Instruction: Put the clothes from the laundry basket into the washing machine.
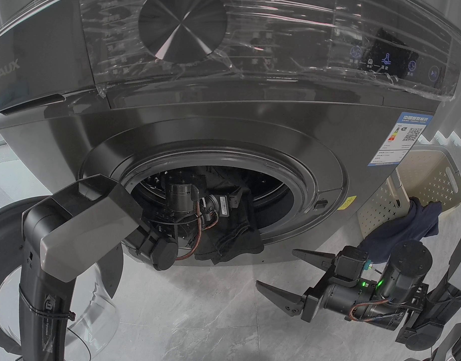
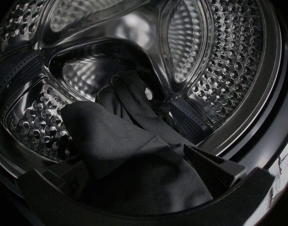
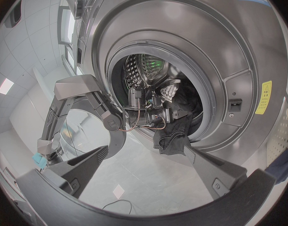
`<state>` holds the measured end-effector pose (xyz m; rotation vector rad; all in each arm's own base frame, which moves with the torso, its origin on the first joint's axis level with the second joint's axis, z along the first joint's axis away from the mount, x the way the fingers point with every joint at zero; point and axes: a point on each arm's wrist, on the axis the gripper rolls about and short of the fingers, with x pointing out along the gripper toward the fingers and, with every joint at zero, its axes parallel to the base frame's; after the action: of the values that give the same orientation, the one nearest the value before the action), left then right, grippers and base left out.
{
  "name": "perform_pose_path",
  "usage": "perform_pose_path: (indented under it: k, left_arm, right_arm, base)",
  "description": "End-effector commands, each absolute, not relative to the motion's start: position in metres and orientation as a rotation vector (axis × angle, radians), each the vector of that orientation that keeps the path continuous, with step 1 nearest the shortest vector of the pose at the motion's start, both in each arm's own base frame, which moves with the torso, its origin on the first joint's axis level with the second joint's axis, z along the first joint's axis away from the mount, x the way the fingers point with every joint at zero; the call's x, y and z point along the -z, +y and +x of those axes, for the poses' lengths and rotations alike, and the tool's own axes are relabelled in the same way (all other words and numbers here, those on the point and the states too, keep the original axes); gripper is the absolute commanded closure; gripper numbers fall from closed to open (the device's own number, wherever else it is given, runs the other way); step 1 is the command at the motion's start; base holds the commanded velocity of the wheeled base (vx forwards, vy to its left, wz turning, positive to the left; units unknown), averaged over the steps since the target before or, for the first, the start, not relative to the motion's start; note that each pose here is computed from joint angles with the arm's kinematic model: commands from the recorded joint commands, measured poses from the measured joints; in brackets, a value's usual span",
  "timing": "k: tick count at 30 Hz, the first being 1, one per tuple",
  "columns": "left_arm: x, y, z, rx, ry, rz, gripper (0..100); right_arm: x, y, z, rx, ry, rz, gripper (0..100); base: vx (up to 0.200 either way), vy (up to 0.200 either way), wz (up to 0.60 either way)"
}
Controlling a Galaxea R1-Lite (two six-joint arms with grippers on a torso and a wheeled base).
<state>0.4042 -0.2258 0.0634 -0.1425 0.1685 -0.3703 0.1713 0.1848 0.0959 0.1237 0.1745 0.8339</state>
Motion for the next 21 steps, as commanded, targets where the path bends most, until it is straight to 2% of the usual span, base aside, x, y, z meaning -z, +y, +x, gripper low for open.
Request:
perform_pose_path:
  k: [1,2,8,13,14,17,21]
  left_arm:
    - [-0.059,-0.226,0.41,0.371,0.167,-0.145,0]
    - [-0.058,-0.227,0.412,0.371,0.167,-0.145,100]
    - [-0.053,-0.231,0.421,0.37,0.152,-0.153,100]
    - [-0.088,-0.236,0.438,0.362,0.008,-0.223,100]
    - [-0.097,-0.236,0.445,0.355,-0.048,-0.254,100]
    - [-0.11,-0.239,0.453,0.339,-0.142,-0.288,100]
    - [-0.12,-0.241,0.459,0.337,-0.201,-0.305,100]
  right_arm:
    - [-0.095,0.185,0.171,-0.837,0.176,0.123,0]
    - [-0.095,0.185,0.171,-0.837,0.176,0.123,0]
    - [-0.096,0.186,0.171,-0.837,0.175,0.123,0]
    - [-0.096,0.185,0.171,-0.836,0.172,0.125,0]
    - [-0.096,0.185,0.171,-0.836,0.172,0.125,0]
    - [-0.096,0.185,0.171,-0.836,0.175,0.123,0]
    - [-0.096,0.185,0.171,-0.834,0.175,0.123,0]
  base:
    - [0.0,0.0,0.0]
    - [0.0,0.0,0.0]
    - [0.0,0.0,0.0]
    - [0.0,0.0,0.0]
    - [0.0,0.0,0.0]
    - [0.0,0.0,0.0]
    - [0.0,0.0,0.0]
